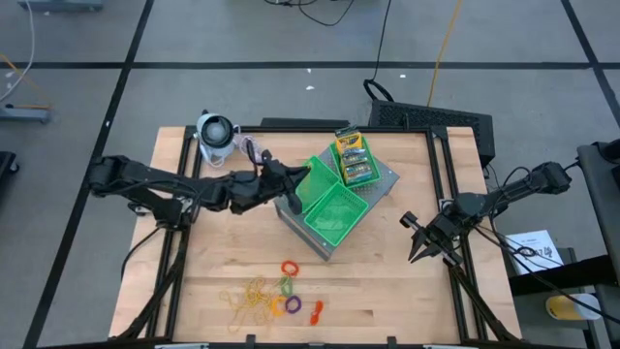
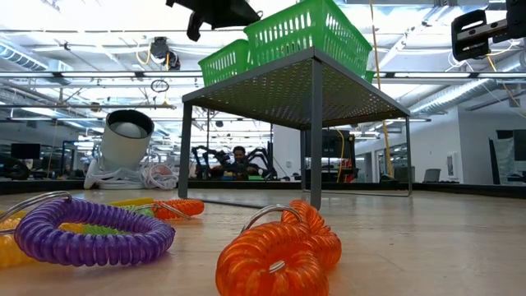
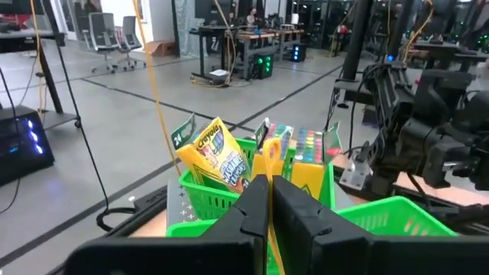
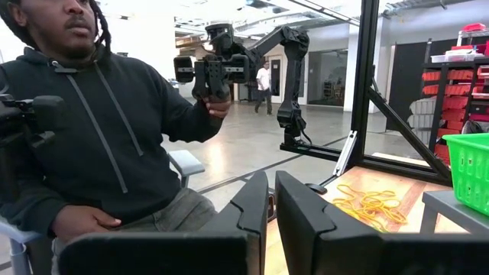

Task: Pick & Place Office Desk Supplies
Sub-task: Put the yellow rubber band into the top left green bin on the shelf

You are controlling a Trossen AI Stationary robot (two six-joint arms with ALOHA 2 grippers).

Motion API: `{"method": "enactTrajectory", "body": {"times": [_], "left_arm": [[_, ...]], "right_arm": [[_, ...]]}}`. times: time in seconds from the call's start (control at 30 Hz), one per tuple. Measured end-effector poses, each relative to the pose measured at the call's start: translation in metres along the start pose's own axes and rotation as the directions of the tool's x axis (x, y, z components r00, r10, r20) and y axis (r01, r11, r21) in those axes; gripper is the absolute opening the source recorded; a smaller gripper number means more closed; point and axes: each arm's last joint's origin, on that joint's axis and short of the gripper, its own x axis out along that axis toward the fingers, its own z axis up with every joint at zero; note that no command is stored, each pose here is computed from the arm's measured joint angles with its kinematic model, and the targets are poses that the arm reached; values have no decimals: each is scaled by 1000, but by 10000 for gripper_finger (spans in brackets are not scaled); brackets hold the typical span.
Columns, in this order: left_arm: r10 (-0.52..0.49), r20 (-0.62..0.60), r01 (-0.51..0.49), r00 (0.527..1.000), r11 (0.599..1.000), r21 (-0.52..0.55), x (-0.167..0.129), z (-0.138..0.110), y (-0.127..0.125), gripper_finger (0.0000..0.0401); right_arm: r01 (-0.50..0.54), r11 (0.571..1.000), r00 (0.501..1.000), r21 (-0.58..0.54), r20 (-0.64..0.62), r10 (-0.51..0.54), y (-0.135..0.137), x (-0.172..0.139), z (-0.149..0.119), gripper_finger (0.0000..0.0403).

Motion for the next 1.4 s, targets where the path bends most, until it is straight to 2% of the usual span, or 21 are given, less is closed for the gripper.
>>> {"method": "enactTrajectory", "body": {"times": [0.17, 0.37, 0.57, 0.8, 0.93, 1.07, 1.17, 1.27, 1.4], "left_arm": [[19, 4, -19, 1000, 999, -29, 0, 0, 1, 38], [40, -17, -41, 999, 998, -55, 0, -2, 2, 127], [42, -35, -43, 998, 999, -15, 0, -4, 2, 204], [21, -22, -20, 1000, 999, 31, -7, 1, -1, 238], [-73, -22, 75, 997, 992, 106, -27, 10, -11, 239], [-240, -7, 231, 971, 928, 291, -62, 21, -31, 239], [-309, 10, 288, 951, 898, 333, -92, 29, -43, 239], [-368, -65, 368, 928, 872, 321, -118, 24, -51, 239], [-425, -262, 475, 867, 862, 176, -144, 2, -59, 239]], "right_arm": [[0, 1000, 1000, 0, 0, 0, 0, 0, 0, 18], [0, 1000, 1000, 0, 0, 0, 0, 0, 0, 18], [0, 1000, 1000, 0, 0, 0, 0, 0, 0, 17], [0, 1000, 1000, 0, 0, 0, 0, 0, 0, 18], [0, 1000, 1000, 0, 0, 0, 0, 0, 0, 17], [0, 1000, 1000, 0, 0, 0, 0, 0, 0, 13], [0, 1000, 1000, 0, 0, 0, 0, 0, 0, 13], [0, 1000, 1000, 0, 0, 0, 0, 0, 0, 13], [0, 1000, 1000, 0, 0, 0, 0, 0, 0, 11]]}}
